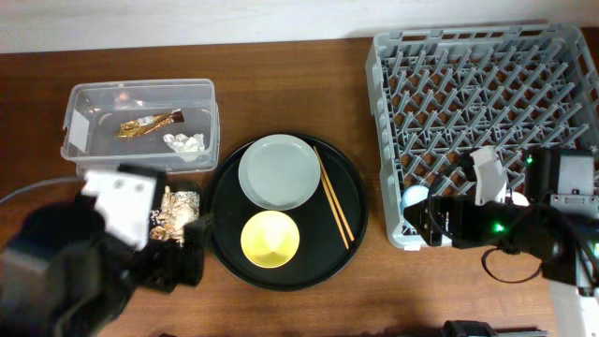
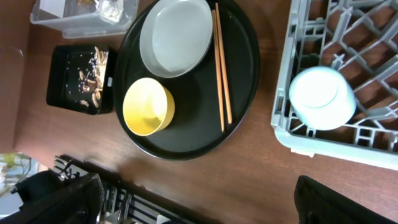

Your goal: Sort waste into correct bins and load items into the dishwasher rack

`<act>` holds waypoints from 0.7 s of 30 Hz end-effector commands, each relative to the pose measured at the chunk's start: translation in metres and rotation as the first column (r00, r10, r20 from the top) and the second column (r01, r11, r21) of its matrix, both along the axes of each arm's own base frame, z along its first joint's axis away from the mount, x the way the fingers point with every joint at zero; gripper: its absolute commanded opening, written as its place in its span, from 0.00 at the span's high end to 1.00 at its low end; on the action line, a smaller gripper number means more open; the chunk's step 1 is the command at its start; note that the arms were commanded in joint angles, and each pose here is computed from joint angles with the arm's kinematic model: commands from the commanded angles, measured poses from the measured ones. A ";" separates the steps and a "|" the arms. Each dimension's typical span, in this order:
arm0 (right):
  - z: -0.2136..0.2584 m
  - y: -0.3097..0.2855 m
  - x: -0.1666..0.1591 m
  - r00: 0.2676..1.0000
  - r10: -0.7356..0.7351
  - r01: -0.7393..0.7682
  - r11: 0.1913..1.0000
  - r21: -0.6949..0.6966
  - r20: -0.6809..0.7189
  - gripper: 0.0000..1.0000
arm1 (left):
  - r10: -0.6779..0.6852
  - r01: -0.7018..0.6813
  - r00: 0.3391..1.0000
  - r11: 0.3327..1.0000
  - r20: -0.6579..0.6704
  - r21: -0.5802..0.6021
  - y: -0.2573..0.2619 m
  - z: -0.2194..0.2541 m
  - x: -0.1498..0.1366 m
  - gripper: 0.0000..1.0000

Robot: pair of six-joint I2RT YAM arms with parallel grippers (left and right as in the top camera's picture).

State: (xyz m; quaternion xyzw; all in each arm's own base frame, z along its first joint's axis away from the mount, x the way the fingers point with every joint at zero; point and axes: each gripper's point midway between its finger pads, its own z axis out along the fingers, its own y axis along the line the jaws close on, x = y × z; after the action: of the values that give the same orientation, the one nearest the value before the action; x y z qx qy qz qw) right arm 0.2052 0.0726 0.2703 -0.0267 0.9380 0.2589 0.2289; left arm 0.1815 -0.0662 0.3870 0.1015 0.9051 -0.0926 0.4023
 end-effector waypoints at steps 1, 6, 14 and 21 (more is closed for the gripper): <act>-0.013 -0.001 0.012 0.997 0.001 -0.001 1.000 0.004 -0.075 0.01 | 0.057 -0.056 0.963 0.998 0.263 -0.010 0.013 0.032 0.016 0.01; -0.050 -0.003 0.034 0.968 0.004 0.001 1.000 0.020 -0.252 0.01 | 0.047 -0.001 0.883 0.995 0.466 -0.098 0.008 -0.028 0.034 0.01; -0.124 -0.005 0.058 0.835 0.016 0.012 0.999 0.048 -0.550 0.01 | 0.125 -0.051 0.774 0.989 0.621 -0.136 0.026 -0.161 0.042 0.01; -0.161 -0.005 0.064 0.756 0.023 0.019 0.998 0.058 -0.654 0.01 | 0.025 0.078 0.794 0.987 0.607 -0.142 0.005 -0.223 0.055 0.01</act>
State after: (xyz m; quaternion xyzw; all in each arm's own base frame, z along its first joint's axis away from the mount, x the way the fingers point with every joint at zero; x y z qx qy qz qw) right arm 0.2649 0.0665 0.1151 0.0753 0.9496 0.2827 -0.1129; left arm 0.2390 -0.0548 0.1632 0.0869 0.7211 -0.1219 0.6765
